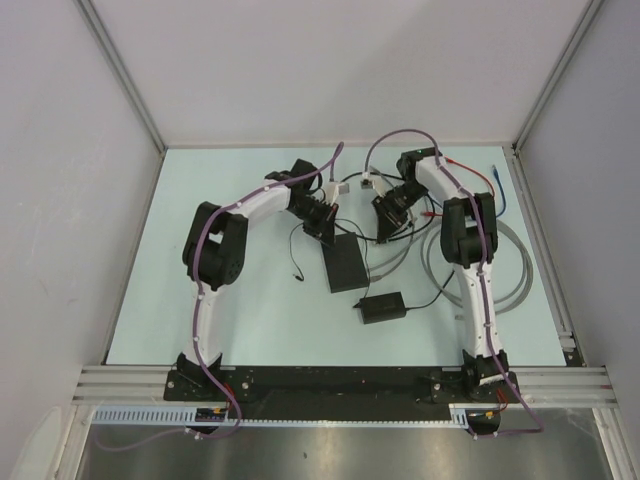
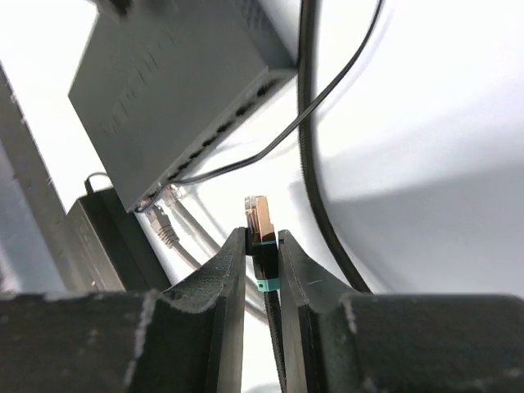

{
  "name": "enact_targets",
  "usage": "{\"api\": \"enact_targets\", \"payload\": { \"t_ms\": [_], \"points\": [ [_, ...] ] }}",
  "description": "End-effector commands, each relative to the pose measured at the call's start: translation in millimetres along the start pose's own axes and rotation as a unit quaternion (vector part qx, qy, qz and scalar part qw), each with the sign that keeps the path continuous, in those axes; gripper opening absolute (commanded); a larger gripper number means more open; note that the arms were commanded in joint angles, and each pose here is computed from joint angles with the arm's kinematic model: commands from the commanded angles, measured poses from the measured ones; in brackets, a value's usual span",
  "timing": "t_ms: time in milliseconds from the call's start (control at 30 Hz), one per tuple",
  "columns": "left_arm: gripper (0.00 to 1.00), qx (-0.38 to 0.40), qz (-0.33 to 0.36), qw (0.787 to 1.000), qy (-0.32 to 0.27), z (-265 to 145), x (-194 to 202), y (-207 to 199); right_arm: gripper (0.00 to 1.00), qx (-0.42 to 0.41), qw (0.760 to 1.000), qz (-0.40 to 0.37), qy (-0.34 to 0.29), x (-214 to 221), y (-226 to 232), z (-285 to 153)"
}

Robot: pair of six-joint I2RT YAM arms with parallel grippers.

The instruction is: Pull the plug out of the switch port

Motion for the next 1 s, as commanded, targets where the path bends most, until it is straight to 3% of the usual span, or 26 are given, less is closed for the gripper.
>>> {"api": "enact_targets", "payload": {
  "t_ms": [0, 200, 367, 567, 867, 900, 933, 967],
  "points": [
    [0.00, 0.043, 0.024, 0.998, -0.045, -18.2, -25.8, -24.5, 0.00, 0.081, 0.996, -0.023, -0.023, -40.5, 40.0, -69.9],
    [0.00, 0.081, 0.066, 0.991, -0.085, -32.3, -36.5, -41.2, 0.00, 0.185, 0.983, 0.015, -0.004, -33.1, 41.2, -116.3],
    [0.01, 0.109, 0.052, 0.989, -0.083, -39.4, -35.3, -41.9, 0.00, 0.235, 0.971, 0.048, -0.008, -22.2, 26.3, -132.8],
    [0.00, 0.051, 0.055, 0.992, -0.105, -48.8, -36.3, -28.0, 0.00, 0.272, 0.959, 0.080, -0.024, -15.6, -0.5, -140.6],
    [0.00, 0.020, 0.073, 0.996, -0.049, -57.8, -14.5, -24.9, 0.00, 0.342, 0.932, 0.120, 0.024, 10.9, -31.1, -139.9],
    [0.01, 0.018, 0.076, 0.996, -0.046, -57.9, -13.6, -24.2, 0.07, 0.349, 0.929, 0.119, 0.028, 9.5, -31.6, -140.1],
    [0.01, 0.018, 0.075, 0.996, -0.046, -58.4, -13.4, -24.7, 0.29, 0.362, 0.923, 0.127, 0.036, 10.9, -32.5, -141.1],
    [0.02, 0.019, 0.075, 0.996, -0.049, -59.3, -14.8, -25.7, 0.35, 0.370, 0.921, 0.121, 0.034, 4.8, -31.1, -141.4]
  ]
}}
Point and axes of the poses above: each gripper's point midway between its finger pads, its own z axis out along the fingers, its own y axis along the line the jaws close on, x = y × z, the point moved 9 cm from there along -z, back along the fingers, and after that the axes turned 13 degrees about -z, right-handed, at the moved point
